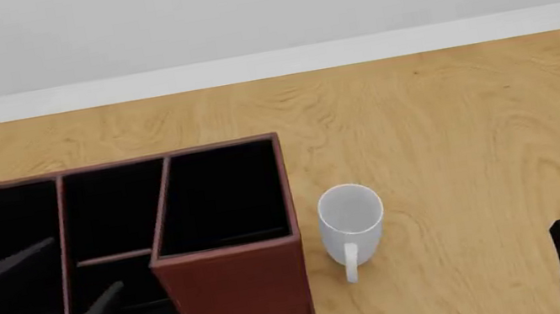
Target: Pick up the book and place it in the front compartment of the caddy.
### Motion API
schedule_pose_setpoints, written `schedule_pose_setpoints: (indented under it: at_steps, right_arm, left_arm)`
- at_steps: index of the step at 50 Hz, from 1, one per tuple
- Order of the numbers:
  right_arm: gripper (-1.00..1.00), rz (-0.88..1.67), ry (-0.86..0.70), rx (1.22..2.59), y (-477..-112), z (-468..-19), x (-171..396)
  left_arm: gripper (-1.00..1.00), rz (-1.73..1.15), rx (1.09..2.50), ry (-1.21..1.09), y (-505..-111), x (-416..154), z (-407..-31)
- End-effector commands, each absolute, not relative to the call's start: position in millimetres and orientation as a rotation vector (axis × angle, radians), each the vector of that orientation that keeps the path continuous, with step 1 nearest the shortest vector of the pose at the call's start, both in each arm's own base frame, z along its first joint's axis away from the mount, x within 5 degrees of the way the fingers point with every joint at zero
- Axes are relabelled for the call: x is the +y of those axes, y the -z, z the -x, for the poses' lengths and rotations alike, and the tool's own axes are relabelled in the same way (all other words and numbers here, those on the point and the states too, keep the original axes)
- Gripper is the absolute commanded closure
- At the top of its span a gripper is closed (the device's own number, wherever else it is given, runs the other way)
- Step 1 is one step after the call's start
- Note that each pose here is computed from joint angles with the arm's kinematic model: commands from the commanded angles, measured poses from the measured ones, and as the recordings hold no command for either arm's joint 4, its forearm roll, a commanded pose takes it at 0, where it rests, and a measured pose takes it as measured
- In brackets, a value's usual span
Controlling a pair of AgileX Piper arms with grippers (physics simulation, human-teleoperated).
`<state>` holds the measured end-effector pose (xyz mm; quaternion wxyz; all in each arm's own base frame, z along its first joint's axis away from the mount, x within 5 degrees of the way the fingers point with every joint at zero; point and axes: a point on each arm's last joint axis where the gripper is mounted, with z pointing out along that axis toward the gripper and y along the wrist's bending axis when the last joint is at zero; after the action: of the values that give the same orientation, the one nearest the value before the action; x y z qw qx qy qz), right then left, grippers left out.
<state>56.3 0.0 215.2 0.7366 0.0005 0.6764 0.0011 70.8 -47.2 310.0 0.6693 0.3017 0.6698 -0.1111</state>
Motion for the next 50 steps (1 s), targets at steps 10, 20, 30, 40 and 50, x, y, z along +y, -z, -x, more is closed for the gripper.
schedule_pose_setpoints:
  at_steps: [10, 20, 30, 40, 50]
  right_arm:
    - [-1.0, -0.001, -0.003, 1.486, -214.9, -56.4, 0.1]
    - [-1.0, -0.001, -0.002, 1.486, -214.8, -56.3, 0.1]
    - [-1.0, -0.001, -0.003, 1.486, -214.8, -56.3, 0.1]
    - [-1.0, -0.001, -0.003, 1.486, -214.8, -56.3, 0.1]
    - [-1.0, -0.001, -0.003, 1.486, -214.8, -56.3, 0.1]
  left_arm:
    - [-1.0, -1.153, 1.51, 0.347, -327.5, -96.4, -75.4]
    - [-1.0, -1.305, 1.52, 0.353, -324.6, -105.7, -70.4]
    - [-1.0, -1.392, 1.543, 0.337, -317.7, -111.0, -70.0]
    - [-1.0, -1.469, 1.582, 0.325, -297.7, -115.5, -69.8]
    - [-1.0, -1.505, 1.616, 0.311, -285.8, -115.9, -70.0]
